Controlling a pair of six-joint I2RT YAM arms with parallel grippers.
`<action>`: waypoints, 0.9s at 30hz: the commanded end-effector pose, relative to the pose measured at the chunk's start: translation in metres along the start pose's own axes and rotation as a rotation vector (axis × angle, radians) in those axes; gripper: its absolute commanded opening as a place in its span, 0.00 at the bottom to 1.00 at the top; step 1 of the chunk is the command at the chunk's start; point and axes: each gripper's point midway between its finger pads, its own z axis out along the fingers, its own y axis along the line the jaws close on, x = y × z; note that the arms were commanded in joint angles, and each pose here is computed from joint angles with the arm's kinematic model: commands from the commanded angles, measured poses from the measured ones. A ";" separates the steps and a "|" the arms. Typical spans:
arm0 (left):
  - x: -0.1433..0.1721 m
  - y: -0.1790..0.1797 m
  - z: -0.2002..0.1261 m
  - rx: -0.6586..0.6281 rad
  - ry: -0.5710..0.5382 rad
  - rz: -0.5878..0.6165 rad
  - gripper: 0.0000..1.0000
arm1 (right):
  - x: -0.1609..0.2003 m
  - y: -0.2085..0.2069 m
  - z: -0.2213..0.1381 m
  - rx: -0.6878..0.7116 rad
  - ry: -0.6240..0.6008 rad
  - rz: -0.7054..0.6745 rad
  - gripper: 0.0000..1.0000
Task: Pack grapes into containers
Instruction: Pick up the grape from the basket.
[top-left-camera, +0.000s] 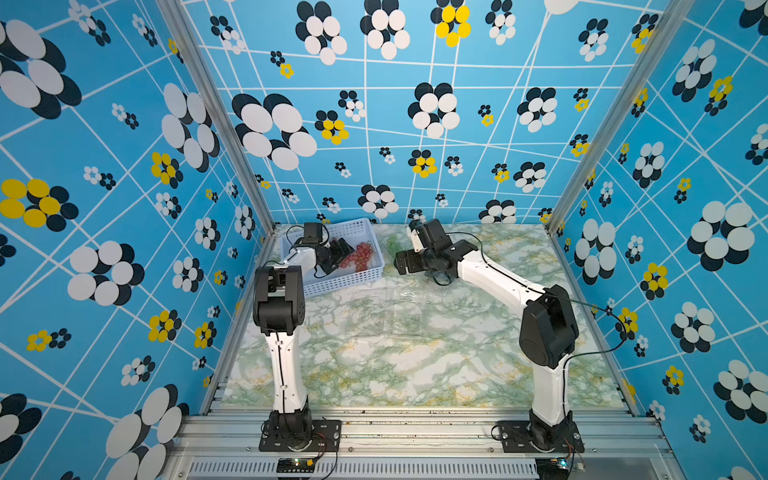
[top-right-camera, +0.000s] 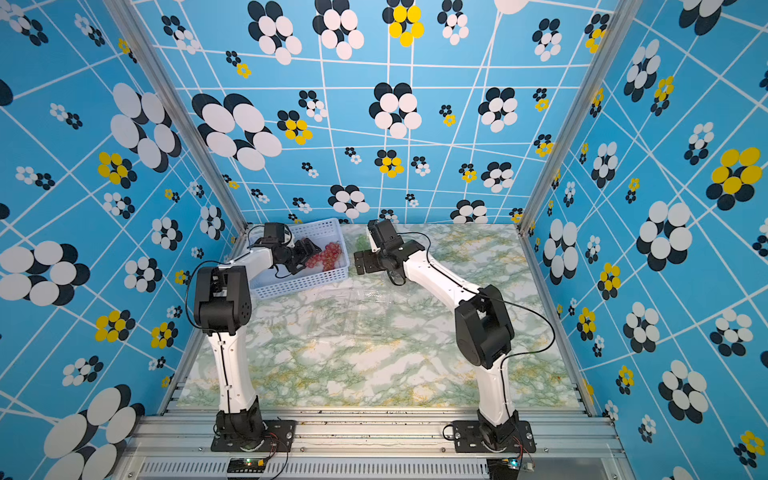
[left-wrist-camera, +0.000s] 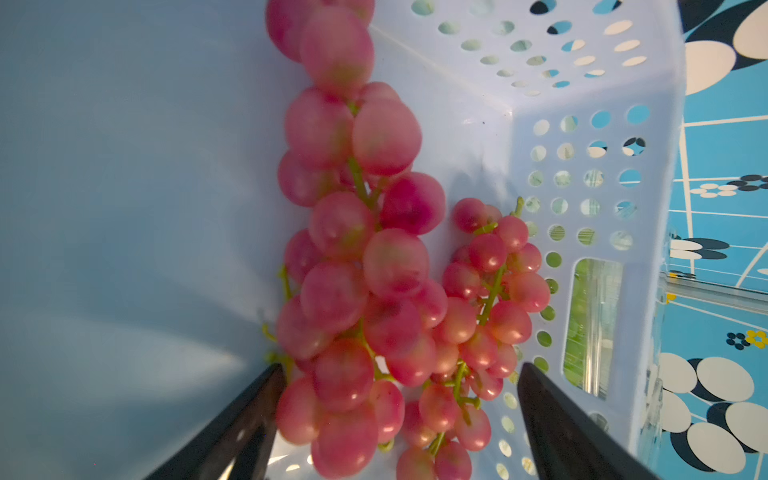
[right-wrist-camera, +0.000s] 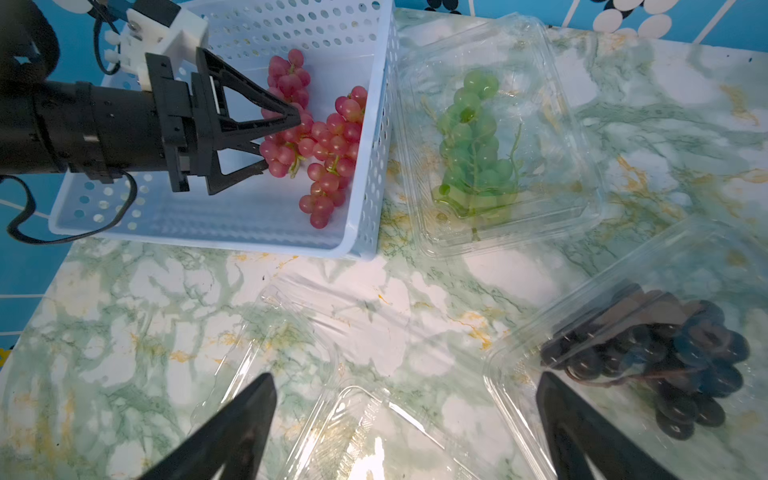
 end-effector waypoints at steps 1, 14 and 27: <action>-0.006 -0.025 0.006 0.095 -0.010 0.021 0.89 | 0.000 0.000 0.005 -0.002 0.019 0.020 0.99; -0.007 -0.036 -0.003 0.106 -0.039 0.036 0.90 | -0.002 0.005 -0.001 -0.026 0.028 0.021 0.99; 0.000 -0.013 -0.021 -0.048 -0.081 0.025 1.00 | -0.001 0.005 -0.030 -0.029 0.015 0.029 0.99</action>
